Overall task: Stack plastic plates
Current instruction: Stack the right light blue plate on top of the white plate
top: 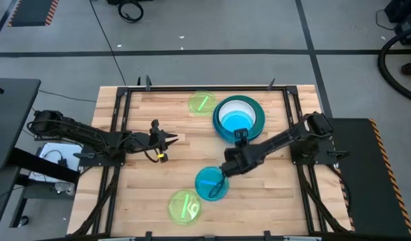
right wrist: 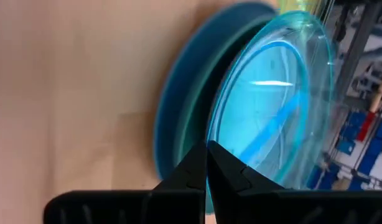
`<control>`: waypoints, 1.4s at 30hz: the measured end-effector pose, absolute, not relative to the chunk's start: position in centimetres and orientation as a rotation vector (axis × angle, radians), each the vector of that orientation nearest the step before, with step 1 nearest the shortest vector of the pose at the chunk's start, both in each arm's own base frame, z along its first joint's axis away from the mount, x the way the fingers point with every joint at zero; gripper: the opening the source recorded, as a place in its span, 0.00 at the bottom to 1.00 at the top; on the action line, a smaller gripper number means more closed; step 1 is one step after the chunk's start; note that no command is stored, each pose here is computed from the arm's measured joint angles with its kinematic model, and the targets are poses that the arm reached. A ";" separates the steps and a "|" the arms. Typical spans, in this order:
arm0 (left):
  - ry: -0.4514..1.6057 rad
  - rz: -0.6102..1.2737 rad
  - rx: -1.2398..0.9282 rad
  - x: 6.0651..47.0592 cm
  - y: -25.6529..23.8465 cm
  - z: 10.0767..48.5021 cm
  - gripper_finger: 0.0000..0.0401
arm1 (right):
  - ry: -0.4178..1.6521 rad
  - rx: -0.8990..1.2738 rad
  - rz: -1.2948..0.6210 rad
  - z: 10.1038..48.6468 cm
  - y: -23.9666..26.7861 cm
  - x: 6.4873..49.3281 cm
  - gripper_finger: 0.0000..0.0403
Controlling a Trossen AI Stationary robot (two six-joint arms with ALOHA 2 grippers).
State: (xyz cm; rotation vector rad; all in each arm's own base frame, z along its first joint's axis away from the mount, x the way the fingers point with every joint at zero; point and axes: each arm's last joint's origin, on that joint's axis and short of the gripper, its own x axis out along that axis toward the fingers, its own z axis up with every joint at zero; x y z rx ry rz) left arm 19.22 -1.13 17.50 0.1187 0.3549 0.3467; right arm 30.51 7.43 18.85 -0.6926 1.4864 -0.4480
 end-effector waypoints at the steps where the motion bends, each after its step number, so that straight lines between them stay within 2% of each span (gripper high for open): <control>1: 0.355 0.347 0.119 19.2 -1.1 17.5 0.20 | 1.502 -0.694 -0.453 18.5 6.9 30.5 0.03; 11: 0.359 0.347 0.121 19.2 -1.1 17.5 0.20 | 1.513 -0.694 -0.414 16.7 2.2 31.3 0.03; 25: 0.388 0.346 0.132 19.1 -1.1 17.2 0.20 | 1.462 -0.533 -0.345 15.7 -2.1 30.6 0.04; 30: 0.392 0.347 0.126 19.1 -1.1 17.1 0.20 | 1.443 -0.508 -0.361 15.3 -2.7 30.5 0.12; 42: 0.403 0.352 0.106 19.0 -1.1 17.0 0.20 | 1.422 -0.479 -0.386 16.3 -2.5 31.1 0.39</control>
